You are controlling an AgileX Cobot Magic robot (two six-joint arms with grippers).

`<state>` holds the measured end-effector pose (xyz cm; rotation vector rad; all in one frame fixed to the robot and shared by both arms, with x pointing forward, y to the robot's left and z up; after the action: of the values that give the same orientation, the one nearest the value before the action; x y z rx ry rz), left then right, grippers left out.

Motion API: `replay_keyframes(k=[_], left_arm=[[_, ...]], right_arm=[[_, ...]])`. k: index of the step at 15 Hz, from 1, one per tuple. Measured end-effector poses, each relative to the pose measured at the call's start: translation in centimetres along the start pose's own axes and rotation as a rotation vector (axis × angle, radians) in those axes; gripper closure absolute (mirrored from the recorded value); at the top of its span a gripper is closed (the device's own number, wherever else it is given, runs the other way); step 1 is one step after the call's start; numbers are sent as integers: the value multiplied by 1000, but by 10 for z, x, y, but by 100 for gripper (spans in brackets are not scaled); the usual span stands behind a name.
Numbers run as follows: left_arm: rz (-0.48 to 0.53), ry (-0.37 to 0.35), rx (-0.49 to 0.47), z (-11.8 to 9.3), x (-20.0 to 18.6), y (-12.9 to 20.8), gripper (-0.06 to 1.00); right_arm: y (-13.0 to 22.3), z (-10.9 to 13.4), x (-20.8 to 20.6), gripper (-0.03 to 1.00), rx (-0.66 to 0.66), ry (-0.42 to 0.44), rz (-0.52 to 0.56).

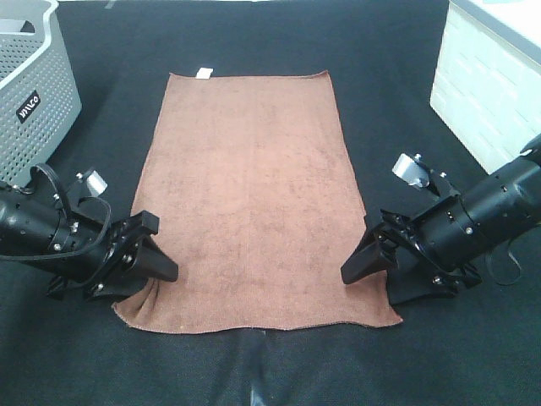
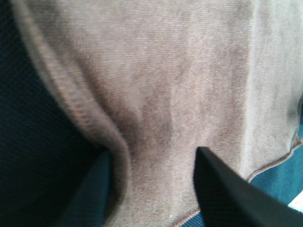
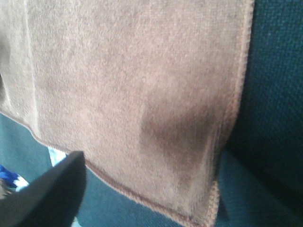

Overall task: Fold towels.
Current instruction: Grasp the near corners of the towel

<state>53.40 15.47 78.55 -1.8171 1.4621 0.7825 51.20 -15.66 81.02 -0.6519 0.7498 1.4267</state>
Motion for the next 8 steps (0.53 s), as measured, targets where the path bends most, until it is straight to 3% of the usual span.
replay_keyframes(k=[2, 5, 6, 8], left_arm=[[3, -9, -2, 3, 2, 1, 62], [8, -29, 41, 7, 3, 2, 91], [10, -28, 45, 7, 3, 2, 93], [24, -19, 60, 6, 3, 4, 93]], right_arm=[[-4, -2, 3, 42, 11, 4, -1], [-7, -10, 6, 81, 35, 33, -15], [-8, -10, 6, 92, 35, 34, -16], [-7, -9, 6, 97, 53, 30, -12]])
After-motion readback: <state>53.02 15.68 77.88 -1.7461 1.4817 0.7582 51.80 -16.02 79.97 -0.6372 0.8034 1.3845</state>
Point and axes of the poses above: a point on each arm's last joint axis where the gripper is mounted, x pointing out along that axis toward the gripper, z along the wrist's bending axis when the last joint is at zero, y = z × x, the point moved 8 cm from there along x, pointing out along that axis toward the gripper, and after that the axes turned 5 degrees about x, right-handed, at the moved point
